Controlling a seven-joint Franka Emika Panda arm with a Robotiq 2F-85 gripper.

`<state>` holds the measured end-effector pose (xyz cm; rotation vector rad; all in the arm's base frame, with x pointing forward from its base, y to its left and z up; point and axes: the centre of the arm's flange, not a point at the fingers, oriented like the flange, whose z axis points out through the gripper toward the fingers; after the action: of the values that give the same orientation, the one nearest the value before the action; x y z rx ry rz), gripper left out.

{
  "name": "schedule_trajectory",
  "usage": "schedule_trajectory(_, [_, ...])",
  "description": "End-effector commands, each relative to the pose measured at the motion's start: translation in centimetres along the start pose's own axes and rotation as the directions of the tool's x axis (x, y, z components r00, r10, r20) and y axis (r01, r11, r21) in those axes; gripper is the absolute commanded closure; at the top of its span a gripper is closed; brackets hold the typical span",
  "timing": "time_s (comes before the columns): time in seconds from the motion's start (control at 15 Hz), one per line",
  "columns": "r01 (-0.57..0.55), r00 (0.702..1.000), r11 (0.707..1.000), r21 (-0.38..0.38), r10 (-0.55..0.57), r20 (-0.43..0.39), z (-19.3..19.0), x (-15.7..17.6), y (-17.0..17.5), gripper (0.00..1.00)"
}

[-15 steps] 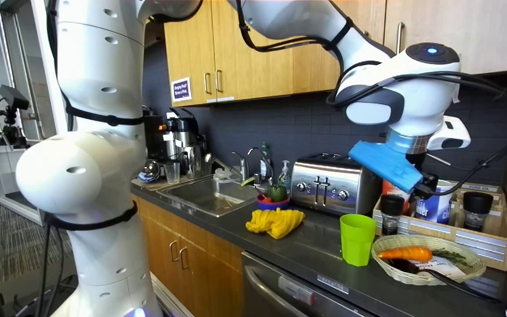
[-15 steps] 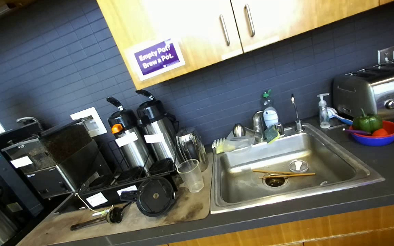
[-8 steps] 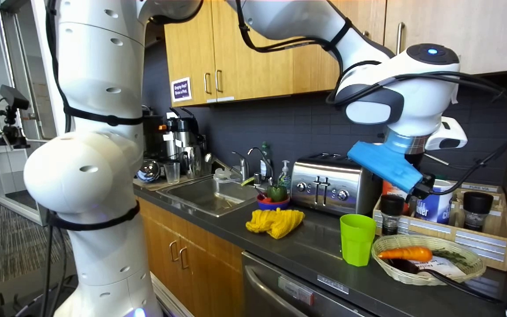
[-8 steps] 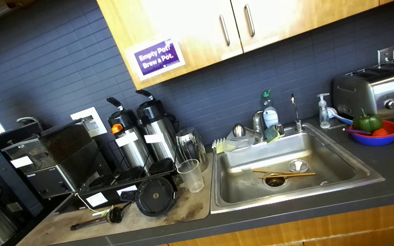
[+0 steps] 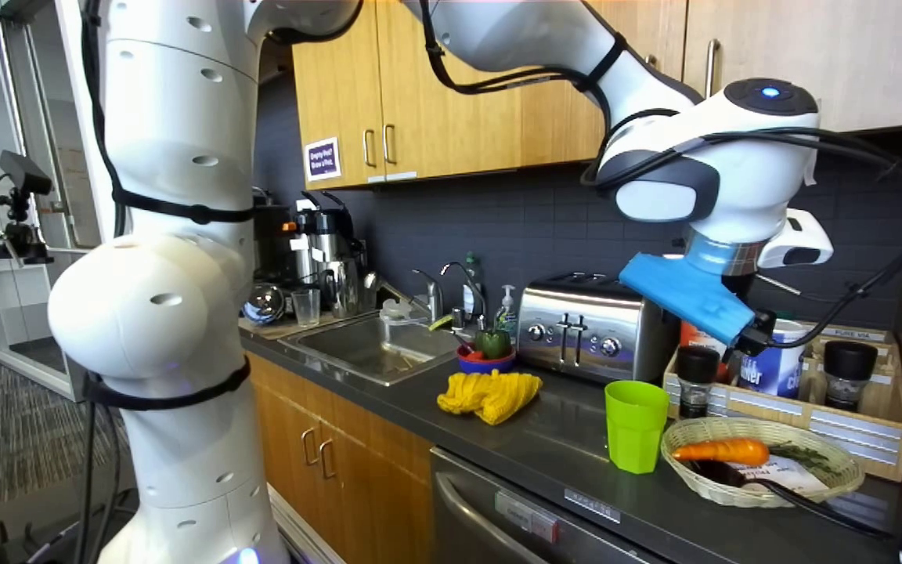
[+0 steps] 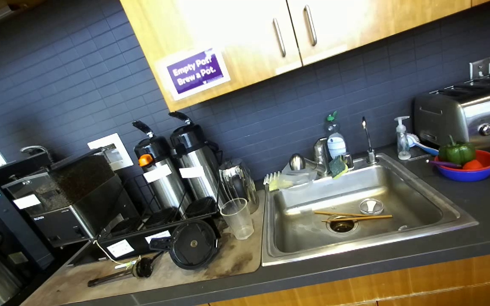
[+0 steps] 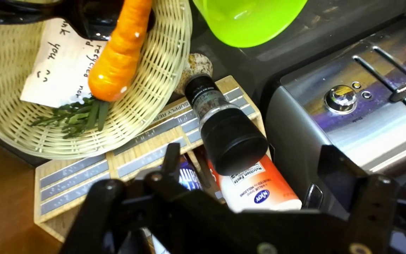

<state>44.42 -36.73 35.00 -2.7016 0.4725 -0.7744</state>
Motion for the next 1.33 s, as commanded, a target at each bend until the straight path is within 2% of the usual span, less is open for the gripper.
schedule_trajectory(0.0, [0.089, 0.996, 0.996, 0.024, -0.090, 0.003, -0.2, -0.3, -0.5, 0.00])
schedule_trajectory(0.27, [0.214, 0.976, 0.974, 0.081, -0.216, 0.016, 0.0, -1.0, -1.1, 0.00])
schedule_trajectory(0.47, [0.311, 0.947, 0.939, 0.148, -0.319, 0.028, 0.1, -2.0, -1.9, 0.00])
schedule_trajectory(0.87, [0.497, 0.858, 0.828, 0.259, -0.514, -0.005, 0.2, -3.8, -3.2, 0.00])
schedule_trajectory(1.27, [0.608, 0.769, 0.716, 0.343, -0.638, -0.033, -1.7, -3.4, -1.9, 0.00])
